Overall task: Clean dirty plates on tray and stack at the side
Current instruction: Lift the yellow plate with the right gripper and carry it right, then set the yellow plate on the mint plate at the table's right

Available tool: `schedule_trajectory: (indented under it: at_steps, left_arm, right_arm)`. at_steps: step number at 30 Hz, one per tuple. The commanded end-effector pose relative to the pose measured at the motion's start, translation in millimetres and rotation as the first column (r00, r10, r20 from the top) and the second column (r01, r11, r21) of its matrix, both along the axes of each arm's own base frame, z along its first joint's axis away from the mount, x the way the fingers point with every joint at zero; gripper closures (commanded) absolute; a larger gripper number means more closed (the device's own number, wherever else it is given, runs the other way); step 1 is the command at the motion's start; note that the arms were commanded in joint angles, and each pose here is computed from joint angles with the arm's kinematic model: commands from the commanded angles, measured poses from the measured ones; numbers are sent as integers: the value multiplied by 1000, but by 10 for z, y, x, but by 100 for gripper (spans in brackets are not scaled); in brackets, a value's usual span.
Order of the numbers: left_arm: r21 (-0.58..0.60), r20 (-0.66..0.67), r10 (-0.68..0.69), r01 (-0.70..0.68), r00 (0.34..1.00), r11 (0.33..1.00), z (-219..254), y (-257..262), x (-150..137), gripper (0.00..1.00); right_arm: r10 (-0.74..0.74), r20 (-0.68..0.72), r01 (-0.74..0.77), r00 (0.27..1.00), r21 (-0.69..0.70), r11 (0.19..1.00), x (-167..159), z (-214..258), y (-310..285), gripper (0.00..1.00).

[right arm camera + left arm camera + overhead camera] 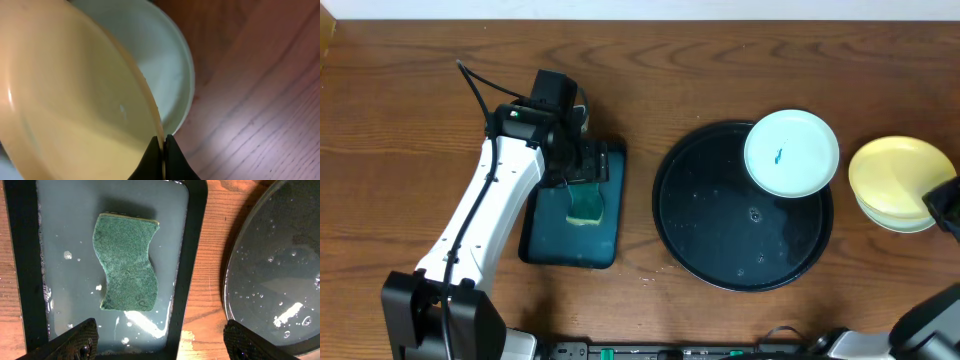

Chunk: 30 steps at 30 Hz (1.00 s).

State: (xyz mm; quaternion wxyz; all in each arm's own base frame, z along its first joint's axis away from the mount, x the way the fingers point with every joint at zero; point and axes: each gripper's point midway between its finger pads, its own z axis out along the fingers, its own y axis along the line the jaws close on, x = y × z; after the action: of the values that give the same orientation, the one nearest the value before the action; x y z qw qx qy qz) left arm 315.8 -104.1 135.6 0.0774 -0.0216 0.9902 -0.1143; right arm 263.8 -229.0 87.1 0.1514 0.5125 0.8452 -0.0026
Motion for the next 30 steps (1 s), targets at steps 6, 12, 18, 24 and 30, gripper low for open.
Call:
schedule_trajectory:
  at_steps: [6, 12, 18, 24, 30]
  left_arm:
    - [-8, 9, -6, 6, 1000, 1000, 36, 1, 6, 19]
    - [-8, 9, -6, 6, 1000, 1000, 36, 1, 6, 19]
    - [-8, 9, -6, 6, 1000, 1000, 36, 1, 7, 19]
    - [-8, 9, -6, 6, 1000, 1000, 36, 1, 7, 19]
    - [-8, 9, -6, 6, 1000, 1000, 36, 1, 7, 19]
  right_arm:
    - [66, 89, -73, 994, 74, 995, 189, 4, 42, 60]
    - [316, 356, -326, 880, -33, 945, 648, 878, 487, 39]
    - [582, 305, -556, 754, -177, 812, 813, 1133, 1229, 49]
    - [636, 18, -612, 771, -251, 750, 900, 610, 1477, 49]
    - [631, -87, -626, 771, -285, 726, 1150, 164, 1354, 59]
